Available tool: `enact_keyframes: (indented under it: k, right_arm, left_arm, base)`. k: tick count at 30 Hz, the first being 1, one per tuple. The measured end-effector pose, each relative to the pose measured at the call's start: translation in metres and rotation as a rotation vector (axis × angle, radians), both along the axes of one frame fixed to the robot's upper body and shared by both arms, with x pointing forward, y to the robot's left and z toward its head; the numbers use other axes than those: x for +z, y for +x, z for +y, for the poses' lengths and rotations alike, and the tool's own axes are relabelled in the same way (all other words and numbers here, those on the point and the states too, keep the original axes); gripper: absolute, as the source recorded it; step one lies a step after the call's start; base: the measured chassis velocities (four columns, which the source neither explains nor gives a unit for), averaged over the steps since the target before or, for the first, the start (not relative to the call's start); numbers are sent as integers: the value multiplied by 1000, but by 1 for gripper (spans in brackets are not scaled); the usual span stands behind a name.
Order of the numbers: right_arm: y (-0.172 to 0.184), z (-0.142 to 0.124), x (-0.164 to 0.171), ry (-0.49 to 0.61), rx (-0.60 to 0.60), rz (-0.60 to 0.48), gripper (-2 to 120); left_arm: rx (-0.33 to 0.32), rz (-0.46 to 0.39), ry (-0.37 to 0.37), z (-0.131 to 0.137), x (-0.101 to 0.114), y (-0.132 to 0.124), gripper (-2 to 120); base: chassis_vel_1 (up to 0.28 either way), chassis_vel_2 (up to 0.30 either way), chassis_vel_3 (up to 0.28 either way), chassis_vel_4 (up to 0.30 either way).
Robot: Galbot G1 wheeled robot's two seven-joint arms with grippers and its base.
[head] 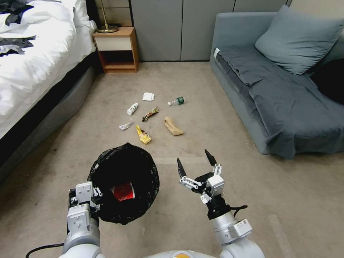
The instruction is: Pick up the trash bin, then pick up the garbage from the floor and place it into the trash bin.
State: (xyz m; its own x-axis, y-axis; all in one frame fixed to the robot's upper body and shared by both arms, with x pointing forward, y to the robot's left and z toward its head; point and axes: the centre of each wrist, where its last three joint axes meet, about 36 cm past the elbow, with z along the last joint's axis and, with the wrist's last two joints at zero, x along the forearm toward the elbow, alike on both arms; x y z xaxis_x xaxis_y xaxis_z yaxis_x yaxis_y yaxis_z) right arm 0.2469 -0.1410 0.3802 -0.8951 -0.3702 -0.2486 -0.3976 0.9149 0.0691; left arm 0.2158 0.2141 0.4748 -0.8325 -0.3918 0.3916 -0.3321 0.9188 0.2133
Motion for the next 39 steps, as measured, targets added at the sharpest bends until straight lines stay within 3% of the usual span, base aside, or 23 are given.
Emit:
enact_keyframes:
  k: [14, 39]
  right_arm:
    - [0, 0, -2, 1, 5, 2, 100]
    - [2, 1, -5, -2, 38, 2, 100]
  left_arm:
    - [1, -3, 1, 0, 0, 1, 0]
    - [0, -3, 1, 1, 0, 2, 0]
  base:
    - [-148, 151, 153, -151]
    - [-312, 313, 307, -312]
